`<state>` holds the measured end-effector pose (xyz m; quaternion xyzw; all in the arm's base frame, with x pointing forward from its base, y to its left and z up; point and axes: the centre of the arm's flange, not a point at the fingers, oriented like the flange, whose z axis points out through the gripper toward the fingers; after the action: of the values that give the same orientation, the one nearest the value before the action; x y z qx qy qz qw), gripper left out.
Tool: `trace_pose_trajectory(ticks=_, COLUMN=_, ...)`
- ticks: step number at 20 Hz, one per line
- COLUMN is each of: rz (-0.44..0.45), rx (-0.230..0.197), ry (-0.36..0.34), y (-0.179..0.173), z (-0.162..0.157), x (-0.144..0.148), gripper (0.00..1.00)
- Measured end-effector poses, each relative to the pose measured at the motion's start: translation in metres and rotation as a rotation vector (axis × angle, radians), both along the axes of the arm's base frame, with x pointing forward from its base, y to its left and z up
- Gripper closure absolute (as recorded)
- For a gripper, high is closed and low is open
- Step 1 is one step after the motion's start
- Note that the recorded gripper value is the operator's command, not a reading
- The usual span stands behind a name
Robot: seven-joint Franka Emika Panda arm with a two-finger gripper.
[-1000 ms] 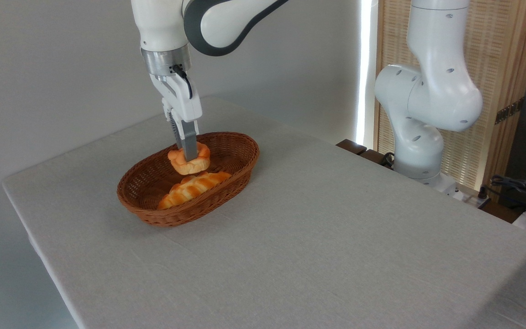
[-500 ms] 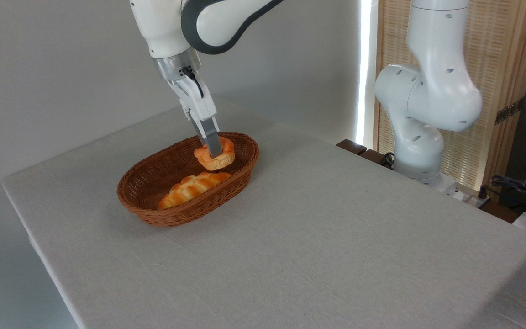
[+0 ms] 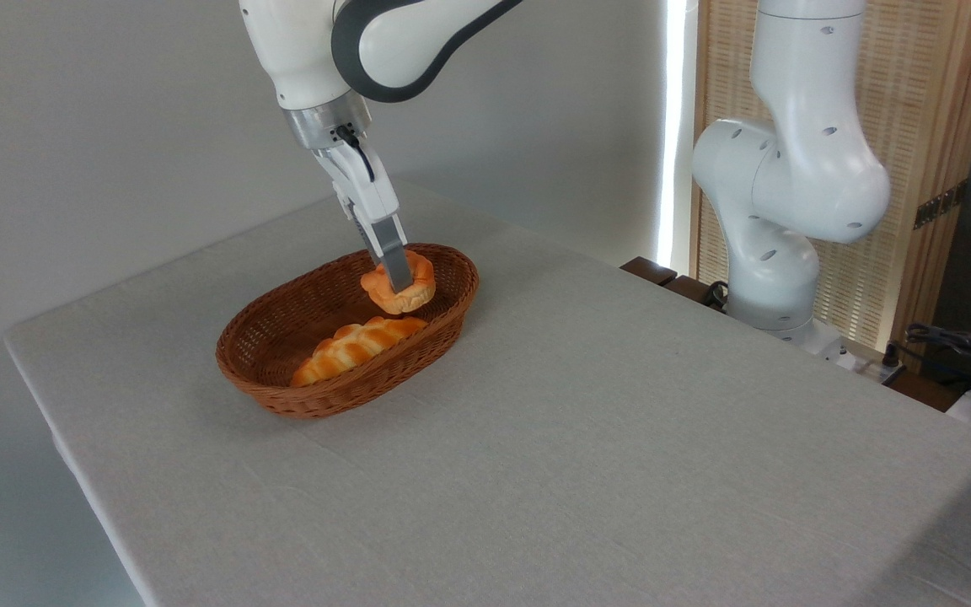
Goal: Put bread into the basket
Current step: 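Lower the bun into the basket and open the gripper, then raise the open gripper away from the bun in the basket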
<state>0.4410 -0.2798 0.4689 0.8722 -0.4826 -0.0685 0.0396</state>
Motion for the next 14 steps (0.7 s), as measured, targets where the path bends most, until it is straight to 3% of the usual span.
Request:
trace_pose_trajectory(ticks=8, rz=-0.048, rx=-0.018, ry=-0.02, y=-0.001, z=0.01, x=0.003, gripper=0.0)
trace_pose_trajectory(ticks=11, rz=-0.028, rx=-0.047, ry=-0.076, y=0.004, z=0.04, x=0.017, gripper=0.0)
trace_pose_trajectory(ticks=14, rz=0.044, rx=-0.085, ry=-0.16, y=0.035, z=0.085, x=0.044, gripper=0.0)
